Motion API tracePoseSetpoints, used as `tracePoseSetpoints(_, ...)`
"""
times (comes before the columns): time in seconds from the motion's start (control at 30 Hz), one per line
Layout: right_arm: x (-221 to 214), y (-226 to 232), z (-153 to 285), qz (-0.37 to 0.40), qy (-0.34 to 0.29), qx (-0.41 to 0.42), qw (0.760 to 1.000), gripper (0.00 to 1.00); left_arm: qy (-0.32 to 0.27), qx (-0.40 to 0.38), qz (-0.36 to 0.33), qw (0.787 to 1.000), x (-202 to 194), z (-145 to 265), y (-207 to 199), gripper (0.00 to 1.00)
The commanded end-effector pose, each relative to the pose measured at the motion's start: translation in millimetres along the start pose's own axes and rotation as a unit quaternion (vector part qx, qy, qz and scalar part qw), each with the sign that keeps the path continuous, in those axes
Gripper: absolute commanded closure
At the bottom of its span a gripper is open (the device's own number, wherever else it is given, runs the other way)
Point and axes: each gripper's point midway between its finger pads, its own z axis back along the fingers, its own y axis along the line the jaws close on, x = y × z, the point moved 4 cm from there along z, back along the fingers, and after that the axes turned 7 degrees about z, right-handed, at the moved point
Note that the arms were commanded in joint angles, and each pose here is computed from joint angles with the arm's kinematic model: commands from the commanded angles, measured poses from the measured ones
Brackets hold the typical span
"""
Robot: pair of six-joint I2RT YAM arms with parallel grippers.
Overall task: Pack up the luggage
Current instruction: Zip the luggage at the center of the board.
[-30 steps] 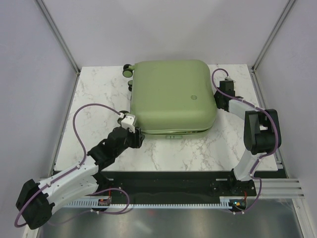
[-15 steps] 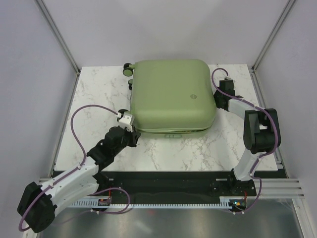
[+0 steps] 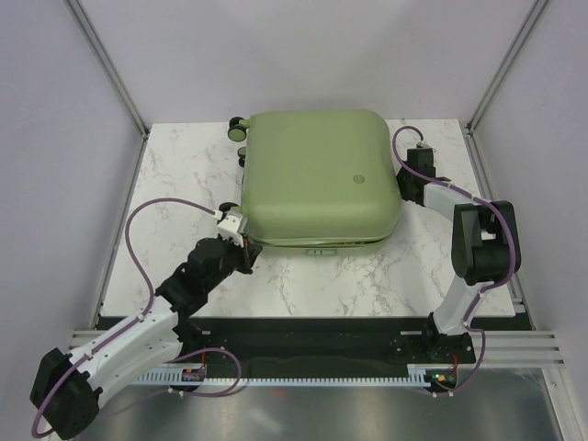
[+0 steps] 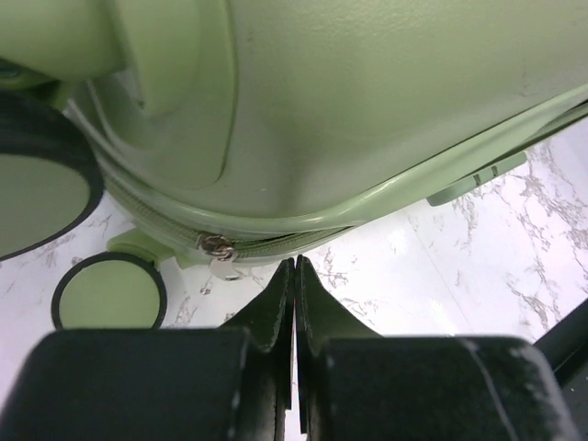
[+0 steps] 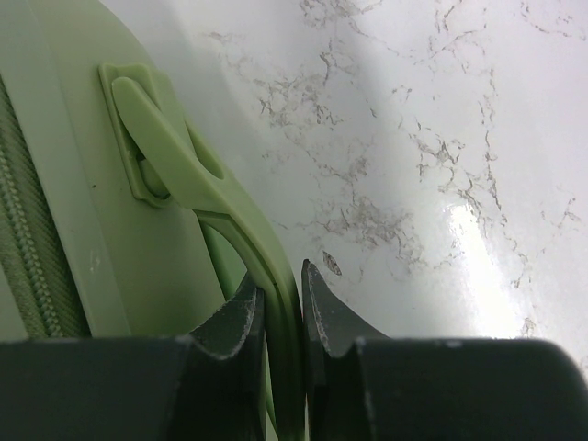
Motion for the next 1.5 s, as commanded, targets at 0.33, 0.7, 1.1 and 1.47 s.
tracePoseSetpoints(0.33,-33,-29,-18,-0.063,0.038,-0.083,0.994,1.0,-0.033,0.078,0.06,0.995,-1,9,21,0.51)
tracePoseSetpoints(0.7,-23,-18,-17,-0.056,0.028,-0.047,0.997,1.0,-0.067,0.021,0.017,0.997,-4,-4,15,0.32)
tracePoseSetpoints(1.1,-5,-14,-9,-0.032,0.011,-0.036,0.999,1.0,-0.081,0.012,0.0,0.997,0,-20,17,0.37)
tracePoseSetpoints(1.47,-6,-9,-14,-0.026,0.014,-0.017,0.999,1.0,-0.088,0.005,-0.026,0.996,2,-20,21,0.73)
